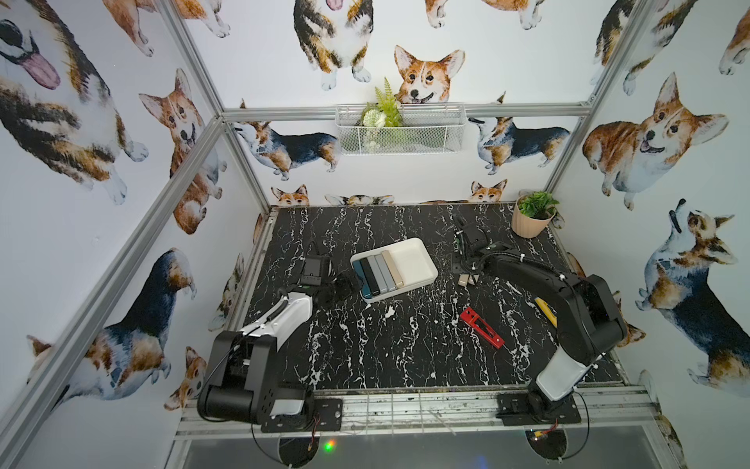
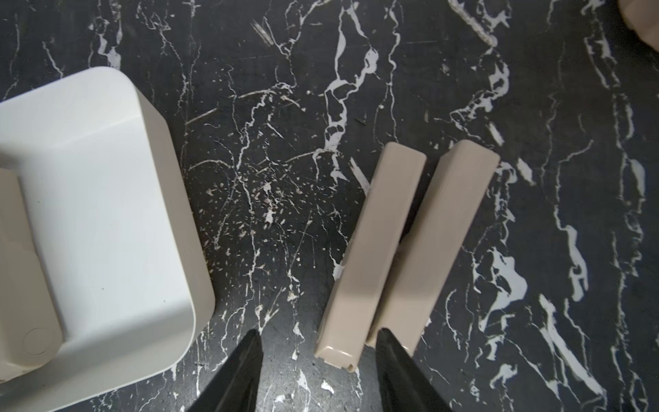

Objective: Put the pruning pliers into the storage box
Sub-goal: Pick up the pruning pliers from the center of the board.

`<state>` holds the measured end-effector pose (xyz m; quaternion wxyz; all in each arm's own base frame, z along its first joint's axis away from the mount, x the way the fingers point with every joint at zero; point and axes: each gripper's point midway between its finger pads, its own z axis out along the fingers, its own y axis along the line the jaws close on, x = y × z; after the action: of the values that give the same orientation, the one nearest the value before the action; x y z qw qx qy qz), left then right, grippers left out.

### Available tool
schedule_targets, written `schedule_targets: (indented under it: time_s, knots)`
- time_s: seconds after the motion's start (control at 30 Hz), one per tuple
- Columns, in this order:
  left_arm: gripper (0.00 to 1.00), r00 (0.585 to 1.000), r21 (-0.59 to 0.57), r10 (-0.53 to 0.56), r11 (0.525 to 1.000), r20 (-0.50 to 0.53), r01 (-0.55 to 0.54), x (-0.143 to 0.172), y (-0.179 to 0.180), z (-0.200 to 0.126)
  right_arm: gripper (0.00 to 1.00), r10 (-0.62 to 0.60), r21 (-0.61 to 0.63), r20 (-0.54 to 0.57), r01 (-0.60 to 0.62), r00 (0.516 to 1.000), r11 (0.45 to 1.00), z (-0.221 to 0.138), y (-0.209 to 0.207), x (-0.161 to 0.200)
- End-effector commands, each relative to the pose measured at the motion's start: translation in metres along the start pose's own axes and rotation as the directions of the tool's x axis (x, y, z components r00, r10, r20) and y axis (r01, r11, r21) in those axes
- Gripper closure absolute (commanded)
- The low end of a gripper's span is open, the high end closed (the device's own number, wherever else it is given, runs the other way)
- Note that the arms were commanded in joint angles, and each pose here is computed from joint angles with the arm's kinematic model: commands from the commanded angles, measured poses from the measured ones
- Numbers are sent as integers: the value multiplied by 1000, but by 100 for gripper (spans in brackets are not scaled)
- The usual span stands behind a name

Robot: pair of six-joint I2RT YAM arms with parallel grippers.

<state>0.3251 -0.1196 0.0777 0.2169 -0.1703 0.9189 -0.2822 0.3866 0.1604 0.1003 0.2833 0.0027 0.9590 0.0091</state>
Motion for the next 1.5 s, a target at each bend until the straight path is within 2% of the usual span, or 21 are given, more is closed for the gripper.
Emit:
schedule_targets:
  time_s: [0.0, 0.27, 1.17, 1.47]
  knots:
    - [0, 1000, -11, 1, 1000, -14, -1, 5, 4, 0, 45, 65, 51, -13, -64, 998, 997, -2, -14, 10]
    - [0, 999, 12, 1, 1000, -34, 0, 10, 2, 1, 46, 103, 54, -46, -100, 994, 994, 7, -17, 23]
    - [0, 998, 16, -25, 1000, -60, 26, 14, 6, 11, 54, 113, 39, -86, -110, 990, 993, 35, -9, 27]
    - [0, 998, 101, -5, 995, -61, 11, 14, -11, 6, 56, 111, 35, -95, -108, 989, 993, 41, -6, 27]
